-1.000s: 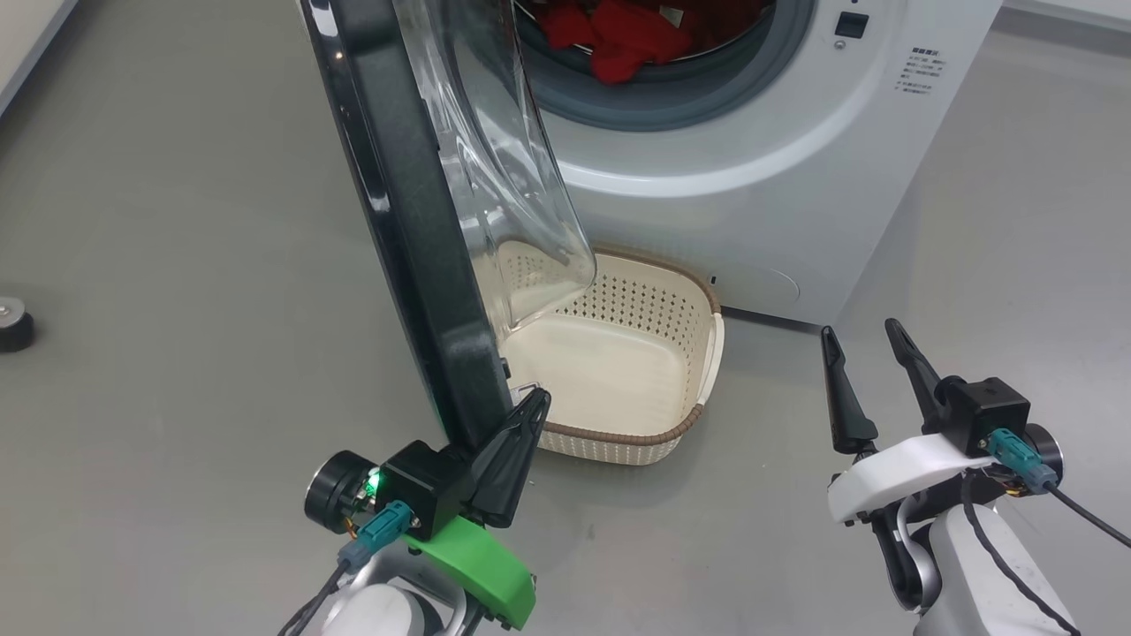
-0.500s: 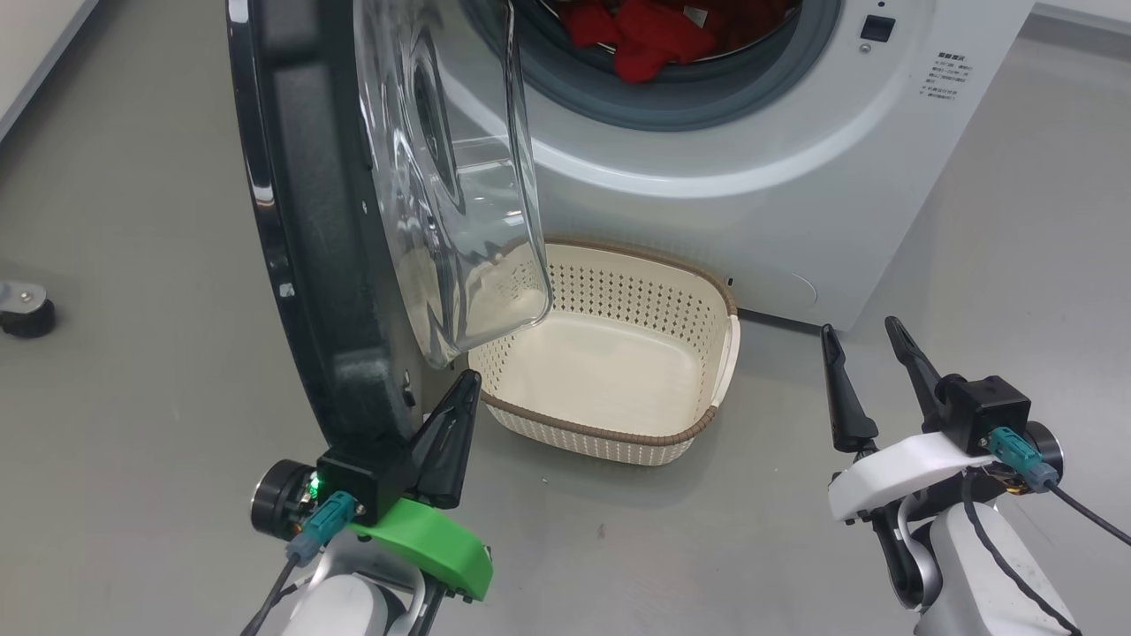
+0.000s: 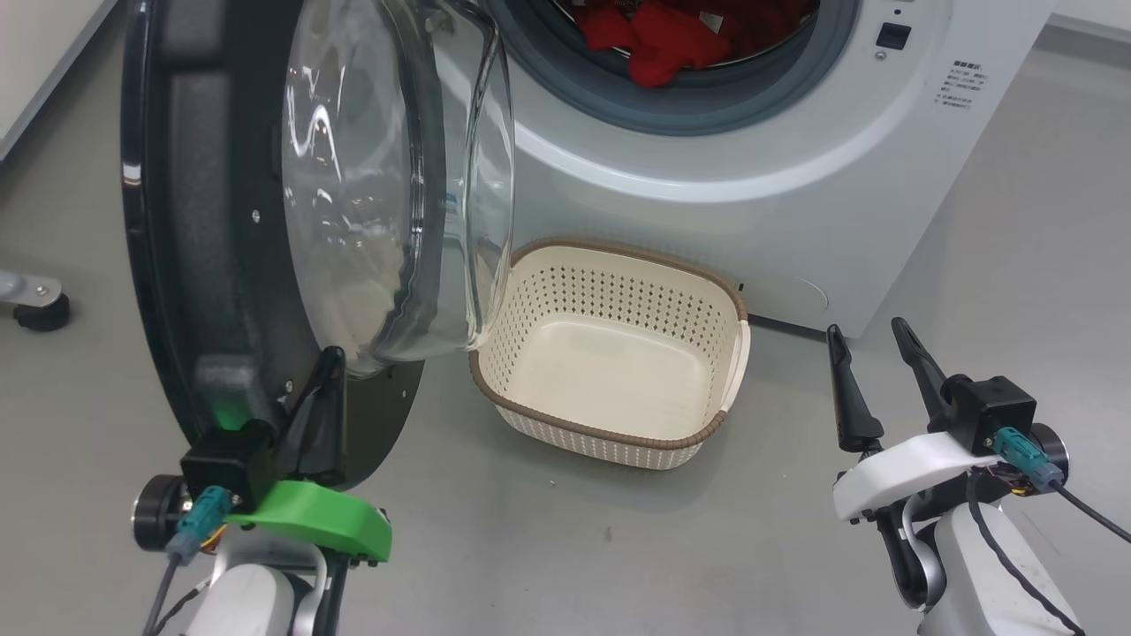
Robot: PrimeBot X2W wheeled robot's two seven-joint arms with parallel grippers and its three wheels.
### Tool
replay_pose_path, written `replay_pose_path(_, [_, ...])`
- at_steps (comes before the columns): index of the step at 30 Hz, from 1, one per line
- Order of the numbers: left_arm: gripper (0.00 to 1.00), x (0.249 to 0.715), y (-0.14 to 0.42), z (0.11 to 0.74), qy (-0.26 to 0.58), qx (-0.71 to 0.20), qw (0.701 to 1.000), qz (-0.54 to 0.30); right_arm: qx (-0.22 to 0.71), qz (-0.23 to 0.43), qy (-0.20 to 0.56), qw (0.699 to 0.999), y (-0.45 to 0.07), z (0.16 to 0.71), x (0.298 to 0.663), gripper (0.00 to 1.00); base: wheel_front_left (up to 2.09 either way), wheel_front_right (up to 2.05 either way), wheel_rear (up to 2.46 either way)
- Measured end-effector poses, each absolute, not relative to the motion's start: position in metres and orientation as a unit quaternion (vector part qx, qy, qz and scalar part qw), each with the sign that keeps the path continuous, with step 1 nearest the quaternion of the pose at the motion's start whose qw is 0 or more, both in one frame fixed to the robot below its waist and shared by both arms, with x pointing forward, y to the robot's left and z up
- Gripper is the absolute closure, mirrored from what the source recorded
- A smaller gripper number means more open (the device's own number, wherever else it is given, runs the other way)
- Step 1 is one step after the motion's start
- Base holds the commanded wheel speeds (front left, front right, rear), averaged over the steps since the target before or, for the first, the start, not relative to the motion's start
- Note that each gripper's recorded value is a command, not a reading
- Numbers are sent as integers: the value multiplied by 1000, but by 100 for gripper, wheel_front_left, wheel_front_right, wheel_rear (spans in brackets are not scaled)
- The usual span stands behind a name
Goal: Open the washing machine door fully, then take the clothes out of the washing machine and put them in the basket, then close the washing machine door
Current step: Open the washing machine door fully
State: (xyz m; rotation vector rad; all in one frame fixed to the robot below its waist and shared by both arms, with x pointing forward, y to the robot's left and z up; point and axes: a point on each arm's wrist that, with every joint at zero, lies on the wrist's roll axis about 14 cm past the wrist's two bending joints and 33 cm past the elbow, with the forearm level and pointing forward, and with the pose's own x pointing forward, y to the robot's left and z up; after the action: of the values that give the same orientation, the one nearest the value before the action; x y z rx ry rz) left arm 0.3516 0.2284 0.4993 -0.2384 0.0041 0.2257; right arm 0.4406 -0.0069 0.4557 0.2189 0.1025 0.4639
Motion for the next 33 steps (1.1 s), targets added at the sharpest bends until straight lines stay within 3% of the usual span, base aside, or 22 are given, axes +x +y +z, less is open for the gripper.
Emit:
replay_pose_path(15, [100, 334, 305, 500, -22, -114, 968, 224, 105, 236, 55, 965, -4, 449, 444, 0, 0, 0, 0])
replay_pose_path(33, [100, 345, 362, 491, -23, -115, 945, 304, 99, 229, 23, 968, -8, 456, 475, 0, 0, 0, 0])
